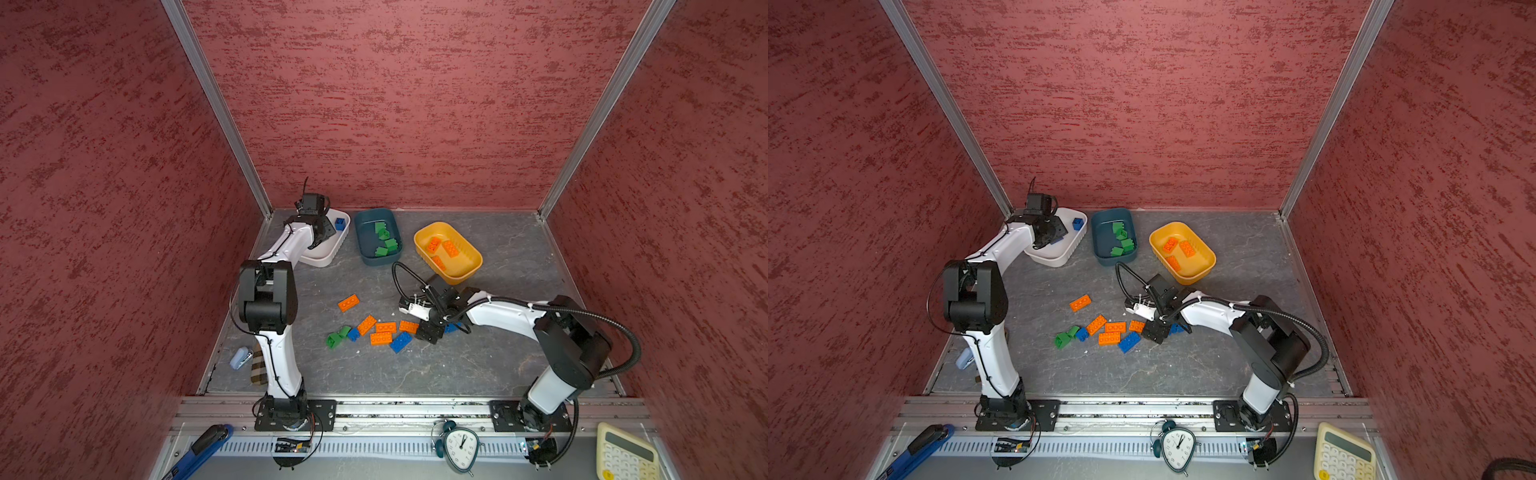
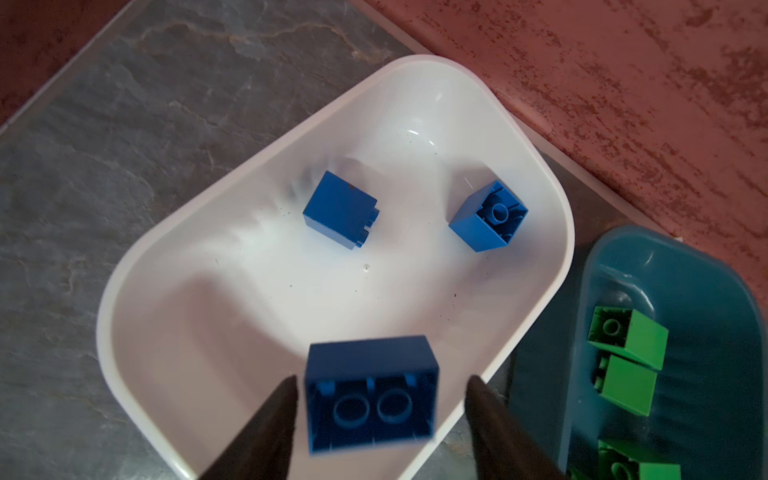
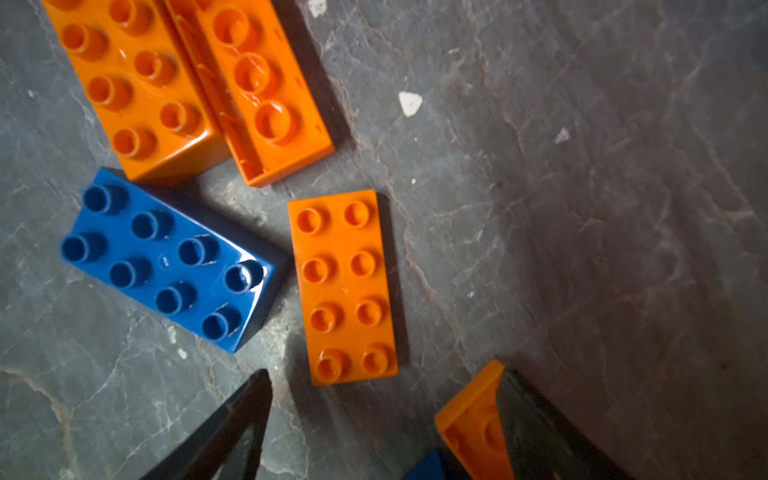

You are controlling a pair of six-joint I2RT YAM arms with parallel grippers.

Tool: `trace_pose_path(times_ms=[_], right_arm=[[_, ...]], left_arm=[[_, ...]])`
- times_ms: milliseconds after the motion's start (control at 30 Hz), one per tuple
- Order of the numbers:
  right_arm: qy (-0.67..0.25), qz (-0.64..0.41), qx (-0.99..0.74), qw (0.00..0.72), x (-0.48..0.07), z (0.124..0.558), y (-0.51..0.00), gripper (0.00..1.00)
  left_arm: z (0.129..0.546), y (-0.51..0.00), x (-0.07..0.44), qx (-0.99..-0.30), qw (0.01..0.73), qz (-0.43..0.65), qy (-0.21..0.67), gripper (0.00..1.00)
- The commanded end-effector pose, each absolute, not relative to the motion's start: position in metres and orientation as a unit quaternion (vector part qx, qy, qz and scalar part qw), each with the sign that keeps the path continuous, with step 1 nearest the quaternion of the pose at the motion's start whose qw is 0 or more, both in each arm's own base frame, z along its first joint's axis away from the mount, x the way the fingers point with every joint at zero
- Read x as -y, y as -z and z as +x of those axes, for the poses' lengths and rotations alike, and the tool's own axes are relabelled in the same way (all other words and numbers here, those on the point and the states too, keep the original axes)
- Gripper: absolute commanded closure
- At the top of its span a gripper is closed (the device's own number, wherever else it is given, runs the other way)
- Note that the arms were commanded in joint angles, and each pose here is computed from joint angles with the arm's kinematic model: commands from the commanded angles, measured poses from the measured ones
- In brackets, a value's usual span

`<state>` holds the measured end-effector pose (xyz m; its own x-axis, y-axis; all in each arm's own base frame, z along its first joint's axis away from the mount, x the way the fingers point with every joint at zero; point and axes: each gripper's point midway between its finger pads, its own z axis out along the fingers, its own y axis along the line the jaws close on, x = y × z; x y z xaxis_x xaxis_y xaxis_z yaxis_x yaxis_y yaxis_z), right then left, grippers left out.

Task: Sort the legos into containers by color
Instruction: 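Carry the blue brick to the white tub and release it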

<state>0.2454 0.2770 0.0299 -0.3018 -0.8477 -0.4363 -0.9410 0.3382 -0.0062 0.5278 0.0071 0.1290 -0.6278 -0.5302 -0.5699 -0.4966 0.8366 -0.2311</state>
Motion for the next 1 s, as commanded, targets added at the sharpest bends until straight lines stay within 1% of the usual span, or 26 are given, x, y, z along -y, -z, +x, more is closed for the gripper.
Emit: trace_pose_path(times_ms=[0,100,167,533,633,800,967], right_arm=[[-0.109,-0.585,-0.785,0.17,-0.276,0.243,-0.022,0.16],[-0.094,-0.592,-0.784,0.162,-0.276,0.247,-0.016,0.19],[-0.088,-0.595,-0.784,0.154,-0.276,0.248,-0.011,0.22],[-0.082,-0.609,-0.78,0.119,-0.276,0.246,0.001,0.41],[-0.082,-0.612,-0.778,0.113,-0.277,0.243,0.001,0.45],[-0.08,-0.644,-0.753,0.108,-0.285,0.231,0.004,0.46],[-0.071,-0.653,-0.75,0.085,-0.284,0.225,0.015,0.46]], left_arm=[[0.528,-0.134,-0.009,-0.899,0.32,-0.297,0.032,0.2],[0.525,-0.139,-0.003,-0.899,0.325,-0.289,0.043,0.07],[0.522,-0.142,0.001,-0.9,0.325,-0.285,0.05,0.01],[0.499,-0.148,0.016,-0.907,0.315,-0.269,0.08,0.01],[0.495,-0.149,0.017,-0.906,0.314,-0.269,0.085,0.01],[0.491,-0.155,0.019,-0.904,0.321,-0.267,0.088,0.01],[0.489,-0.157,0.022,-0.904,0.323,-0.265,0.093,0.01]])
